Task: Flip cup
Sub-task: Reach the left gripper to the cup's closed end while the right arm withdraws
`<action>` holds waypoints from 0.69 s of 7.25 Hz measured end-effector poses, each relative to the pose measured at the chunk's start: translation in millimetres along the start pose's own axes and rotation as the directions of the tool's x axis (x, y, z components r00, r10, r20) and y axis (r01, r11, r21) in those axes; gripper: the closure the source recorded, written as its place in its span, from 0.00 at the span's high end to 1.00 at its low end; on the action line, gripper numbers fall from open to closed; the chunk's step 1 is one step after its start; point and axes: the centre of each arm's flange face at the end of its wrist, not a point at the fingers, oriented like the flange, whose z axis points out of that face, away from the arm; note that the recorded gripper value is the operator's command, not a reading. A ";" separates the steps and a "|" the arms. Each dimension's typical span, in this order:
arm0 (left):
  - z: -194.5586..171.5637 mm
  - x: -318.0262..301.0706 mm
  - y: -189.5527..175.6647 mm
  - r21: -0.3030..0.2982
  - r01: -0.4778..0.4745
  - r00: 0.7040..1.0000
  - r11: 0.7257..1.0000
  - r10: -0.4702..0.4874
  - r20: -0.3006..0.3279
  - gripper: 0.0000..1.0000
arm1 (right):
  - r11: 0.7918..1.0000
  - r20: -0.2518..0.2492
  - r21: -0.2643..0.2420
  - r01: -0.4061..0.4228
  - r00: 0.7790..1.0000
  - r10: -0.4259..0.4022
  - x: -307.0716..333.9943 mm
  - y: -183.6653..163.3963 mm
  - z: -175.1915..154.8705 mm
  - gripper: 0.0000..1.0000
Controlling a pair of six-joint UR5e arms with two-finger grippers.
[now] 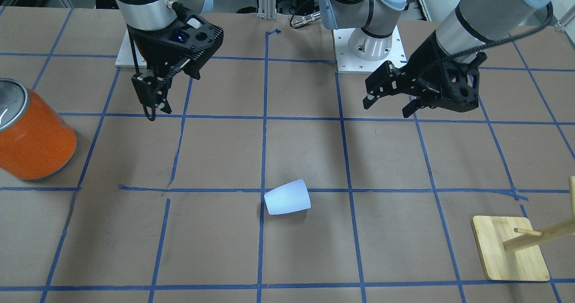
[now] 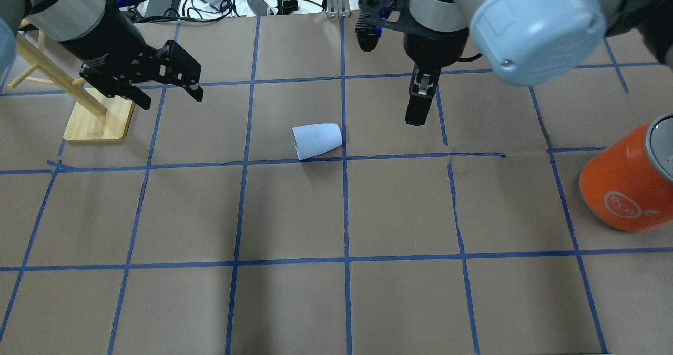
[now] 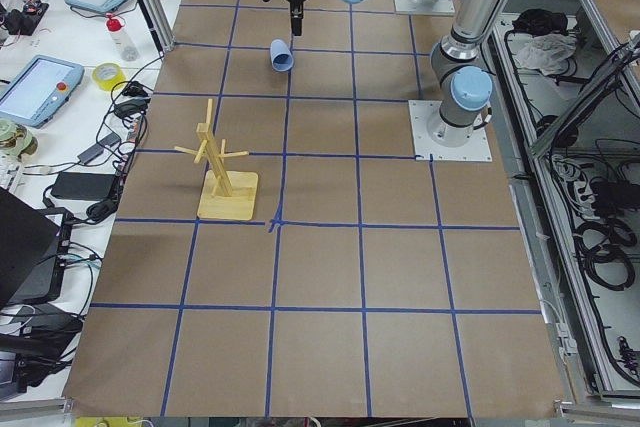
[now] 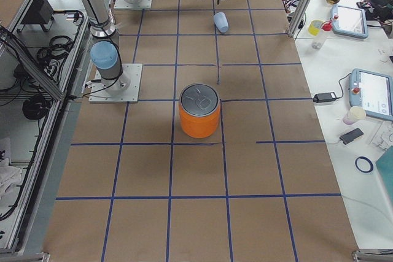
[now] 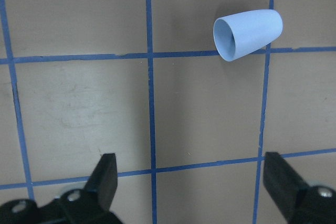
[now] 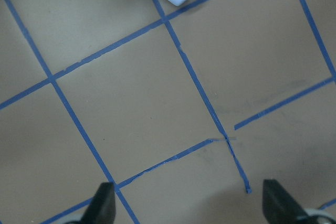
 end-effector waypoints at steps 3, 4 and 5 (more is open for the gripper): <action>93.2 -27.2 -27.3 0.026 0.019 0.952 0.999 -0.010 -0.306 1.00 | 0.887 -0.013 0.022 -0.461 0.887 0.461 8.9 21.4 -12.6 1.00; 128.4 -36.6 -29.3 0.010 0.037 0.927 0.999 -0.031 -0.374 1.00 | 0.800 -0.012 0.034 -0.598 0.801 0.599 9.5 22.4 -17.3 1.00; 157.9 -45.2 -31.0 -0.015 0.057 0.903 0.998 -0.058 -0.426 0.95 | 0.688 -0.008 0.046 -0.724 0.689 0.725 9.7 24.0 -22.5 1.00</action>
